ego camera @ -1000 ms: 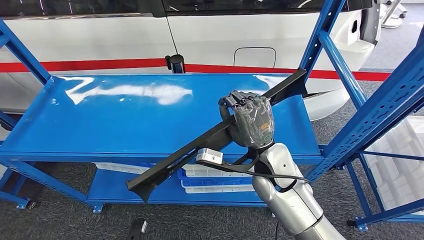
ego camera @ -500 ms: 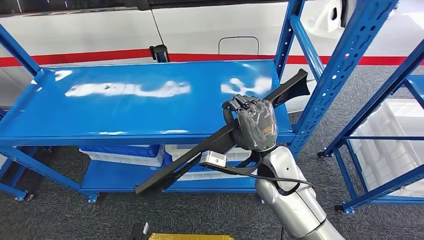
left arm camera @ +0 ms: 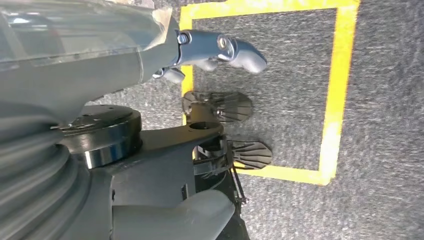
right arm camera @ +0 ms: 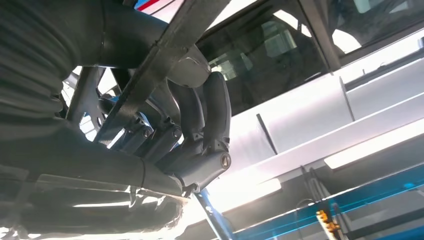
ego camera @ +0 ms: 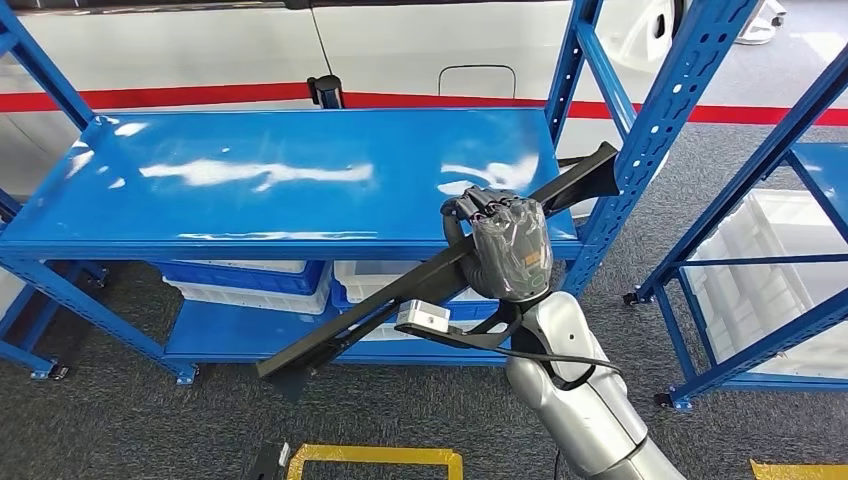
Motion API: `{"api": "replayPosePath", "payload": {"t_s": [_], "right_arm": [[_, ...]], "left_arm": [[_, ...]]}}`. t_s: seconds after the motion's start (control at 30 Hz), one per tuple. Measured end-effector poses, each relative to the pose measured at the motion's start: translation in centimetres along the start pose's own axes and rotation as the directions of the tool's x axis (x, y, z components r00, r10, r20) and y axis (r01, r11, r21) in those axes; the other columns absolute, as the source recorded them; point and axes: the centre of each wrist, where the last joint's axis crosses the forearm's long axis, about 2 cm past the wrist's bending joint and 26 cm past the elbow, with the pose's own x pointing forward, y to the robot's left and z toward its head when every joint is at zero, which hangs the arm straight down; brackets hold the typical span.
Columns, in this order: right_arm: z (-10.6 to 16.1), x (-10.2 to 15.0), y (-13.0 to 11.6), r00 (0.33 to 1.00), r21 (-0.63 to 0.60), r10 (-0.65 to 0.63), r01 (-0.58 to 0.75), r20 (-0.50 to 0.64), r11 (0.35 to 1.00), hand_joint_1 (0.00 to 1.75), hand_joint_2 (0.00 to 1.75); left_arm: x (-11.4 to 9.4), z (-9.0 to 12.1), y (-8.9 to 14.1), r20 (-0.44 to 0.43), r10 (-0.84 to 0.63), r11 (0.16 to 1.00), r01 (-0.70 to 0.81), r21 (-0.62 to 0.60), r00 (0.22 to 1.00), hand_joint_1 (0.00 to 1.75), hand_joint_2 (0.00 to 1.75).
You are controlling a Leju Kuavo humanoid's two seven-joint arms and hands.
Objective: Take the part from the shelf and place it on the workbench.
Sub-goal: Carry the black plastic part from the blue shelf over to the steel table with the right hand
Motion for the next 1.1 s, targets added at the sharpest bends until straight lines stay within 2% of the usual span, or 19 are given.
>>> {"api": "replayPosePath", "payload": {"t_s": [1.1], "right_arm": [[1.3, -0.4, -0.6, 1.0, -0.027, -0.009, 0.009, -0.018, 1.0, 1.75, 1.75]], "left_arm": [[-0.1, 0.0, 0.0, 0.006, 0.04, 0.999, -0.04, 0.017, 0.999, 0.0, 1.75]]}}
